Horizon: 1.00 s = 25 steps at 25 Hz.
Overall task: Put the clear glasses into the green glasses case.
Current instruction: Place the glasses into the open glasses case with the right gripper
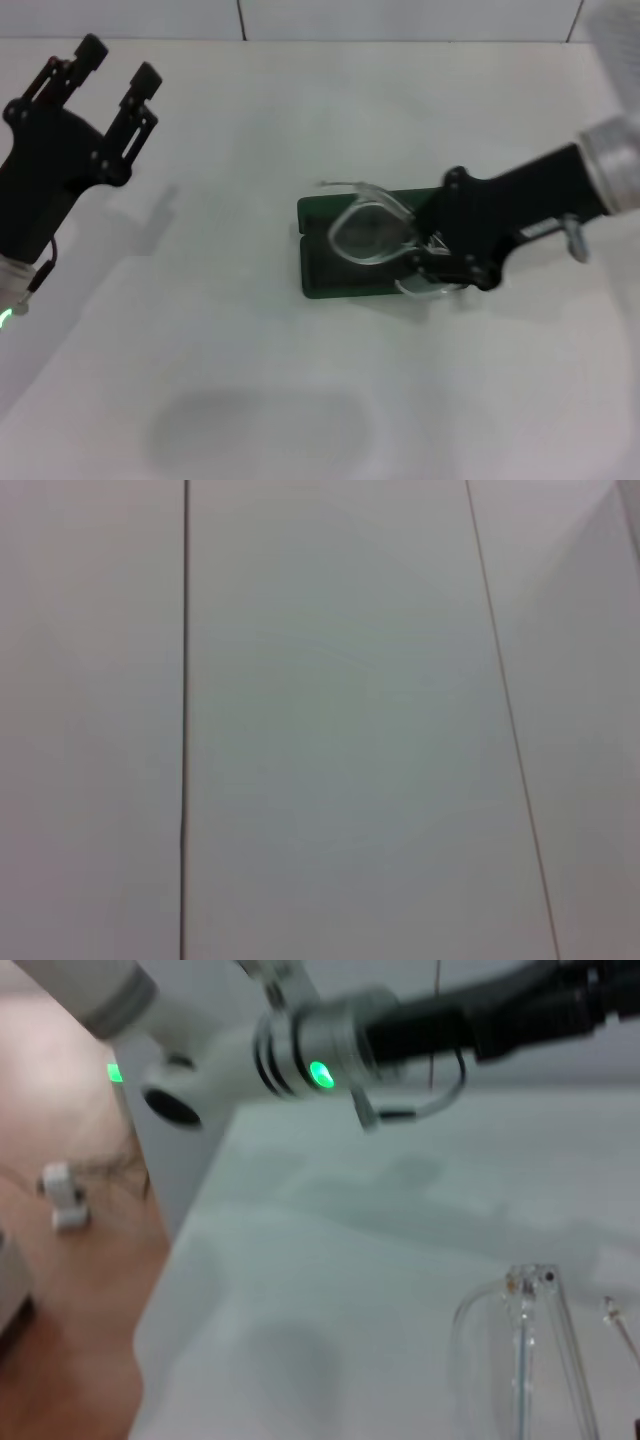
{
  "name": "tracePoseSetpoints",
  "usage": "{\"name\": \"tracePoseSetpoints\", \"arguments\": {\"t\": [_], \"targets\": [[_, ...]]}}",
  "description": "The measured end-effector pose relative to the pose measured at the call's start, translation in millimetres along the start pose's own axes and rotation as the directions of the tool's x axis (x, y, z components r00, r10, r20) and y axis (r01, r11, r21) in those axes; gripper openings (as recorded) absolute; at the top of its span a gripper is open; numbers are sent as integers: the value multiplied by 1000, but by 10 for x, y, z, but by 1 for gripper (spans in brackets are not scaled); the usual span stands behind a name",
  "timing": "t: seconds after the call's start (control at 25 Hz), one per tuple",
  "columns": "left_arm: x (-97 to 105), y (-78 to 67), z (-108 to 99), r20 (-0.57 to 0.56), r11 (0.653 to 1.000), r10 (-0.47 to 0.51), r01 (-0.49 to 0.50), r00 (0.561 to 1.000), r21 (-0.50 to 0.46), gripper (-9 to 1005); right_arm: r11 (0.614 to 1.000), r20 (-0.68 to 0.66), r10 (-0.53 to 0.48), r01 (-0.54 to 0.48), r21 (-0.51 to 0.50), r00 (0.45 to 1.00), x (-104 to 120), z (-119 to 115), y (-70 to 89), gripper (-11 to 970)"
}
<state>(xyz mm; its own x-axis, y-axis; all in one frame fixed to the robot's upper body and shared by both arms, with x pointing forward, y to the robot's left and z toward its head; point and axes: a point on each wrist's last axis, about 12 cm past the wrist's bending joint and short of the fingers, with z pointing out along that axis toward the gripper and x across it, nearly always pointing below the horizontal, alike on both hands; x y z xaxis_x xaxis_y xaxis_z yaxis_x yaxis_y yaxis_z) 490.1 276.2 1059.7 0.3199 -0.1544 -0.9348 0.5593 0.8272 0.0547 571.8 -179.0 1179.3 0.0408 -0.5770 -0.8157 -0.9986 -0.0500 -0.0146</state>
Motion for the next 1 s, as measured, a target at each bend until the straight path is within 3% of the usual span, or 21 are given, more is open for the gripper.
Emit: {"name": "tracePoseSetpoints", "arguments": {"t": [0.28, 0.68, 0.96, 1.0], "targets": [[37, -50, -110, -25, 1000, -24, 24, 999, -9, 565, 999, -177, -31, 28, -23, 984, -313, 327, -93, 148], [34, -71, -152, -21, 999, -40, 40, 999, -3, 565, 998, -353, -29, 47, 40, 935, -357, 555, -125, 152], [35, -70, -158, -22, 999, -41, 41, 999, -4, 566, 985, -444, -87, 143, 95, 892, -300, 769, -114, 155], [36, -70, -149, -22, 999, -42, 42, 999, -2, 566, 977, -490, -109, 185, 109, 865, -292, 840, -93, 155]]}}
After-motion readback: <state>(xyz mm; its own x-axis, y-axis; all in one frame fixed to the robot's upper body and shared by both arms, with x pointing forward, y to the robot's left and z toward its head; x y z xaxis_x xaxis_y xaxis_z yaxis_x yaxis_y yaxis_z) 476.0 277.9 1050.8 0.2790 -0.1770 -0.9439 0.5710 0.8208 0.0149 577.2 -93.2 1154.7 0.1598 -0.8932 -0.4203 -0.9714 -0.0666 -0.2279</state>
